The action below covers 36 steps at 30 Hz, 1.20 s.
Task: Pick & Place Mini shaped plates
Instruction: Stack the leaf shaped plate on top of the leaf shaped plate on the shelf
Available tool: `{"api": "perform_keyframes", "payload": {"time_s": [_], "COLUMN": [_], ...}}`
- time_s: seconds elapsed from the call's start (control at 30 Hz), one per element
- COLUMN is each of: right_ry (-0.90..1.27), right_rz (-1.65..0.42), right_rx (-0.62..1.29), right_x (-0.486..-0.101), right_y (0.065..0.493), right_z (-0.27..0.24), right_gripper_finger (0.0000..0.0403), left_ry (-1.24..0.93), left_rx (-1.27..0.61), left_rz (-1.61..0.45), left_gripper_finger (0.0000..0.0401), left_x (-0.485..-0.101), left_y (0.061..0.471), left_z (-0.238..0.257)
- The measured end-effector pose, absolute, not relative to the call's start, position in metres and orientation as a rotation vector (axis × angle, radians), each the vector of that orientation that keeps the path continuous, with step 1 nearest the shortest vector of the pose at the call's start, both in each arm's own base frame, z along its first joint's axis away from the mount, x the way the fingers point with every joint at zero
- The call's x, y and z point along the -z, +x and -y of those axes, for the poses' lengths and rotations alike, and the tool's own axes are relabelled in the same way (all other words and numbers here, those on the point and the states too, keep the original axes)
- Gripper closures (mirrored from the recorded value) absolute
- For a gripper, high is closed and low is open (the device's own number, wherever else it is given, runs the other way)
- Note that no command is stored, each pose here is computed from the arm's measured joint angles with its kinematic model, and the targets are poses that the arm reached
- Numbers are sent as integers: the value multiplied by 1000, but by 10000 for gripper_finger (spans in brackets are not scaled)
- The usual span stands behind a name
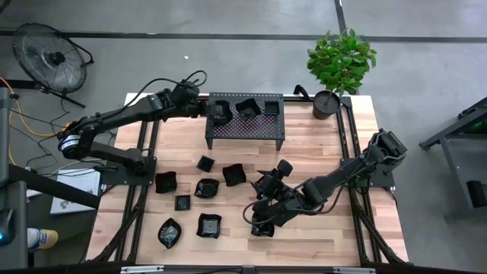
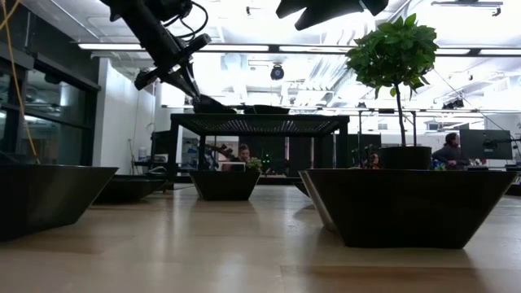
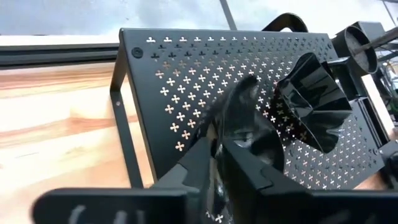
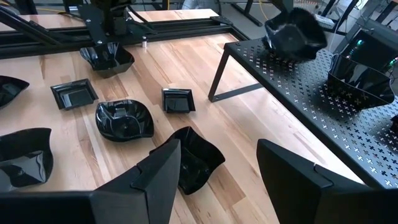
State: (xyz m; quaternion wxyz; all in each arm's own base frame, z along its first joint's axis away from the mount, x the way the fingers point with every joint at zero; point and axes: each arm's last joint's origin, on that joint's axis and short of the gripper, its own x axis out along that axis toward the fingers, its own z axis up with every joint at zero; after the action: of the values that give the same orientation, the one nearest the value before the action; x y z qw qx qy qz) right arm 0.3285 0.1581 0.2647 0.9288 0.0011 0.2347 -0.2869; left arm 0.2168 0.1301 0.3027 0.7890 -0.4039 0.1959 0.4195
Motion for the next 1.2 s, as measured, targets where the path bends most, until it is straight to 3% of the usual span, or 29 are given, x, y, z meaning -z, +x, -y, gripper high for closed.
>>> {"api": "perform_keyframes", "payload": {"time_s": [0.2, 0.43, 0.9, 1.2], "right_ry": [-2, -4, 106, 148], "right_rz": [-485, -490, -584, -742], "right_rx": [589, 587, 705, 713], "right_x": [-264, -264, -264, -260], "right_y": [328, 328, 306, 305], "right_z": [-158, -158, -141, -121], "right_gripper_finger": [194, 194, 194, 194], "left_ry": [-859, -836, -191, 4], "left_rx": [-900, -885, -625, -551], "left_rz": [-422, -391, -546, -789], "left_gripper_finger": [307, 300, 300, 300], "left_x": [-303, -306, -325, -321], "left_y": [217, 219, 208, 187], "left_z": [-130, -132, -123, -98]}}
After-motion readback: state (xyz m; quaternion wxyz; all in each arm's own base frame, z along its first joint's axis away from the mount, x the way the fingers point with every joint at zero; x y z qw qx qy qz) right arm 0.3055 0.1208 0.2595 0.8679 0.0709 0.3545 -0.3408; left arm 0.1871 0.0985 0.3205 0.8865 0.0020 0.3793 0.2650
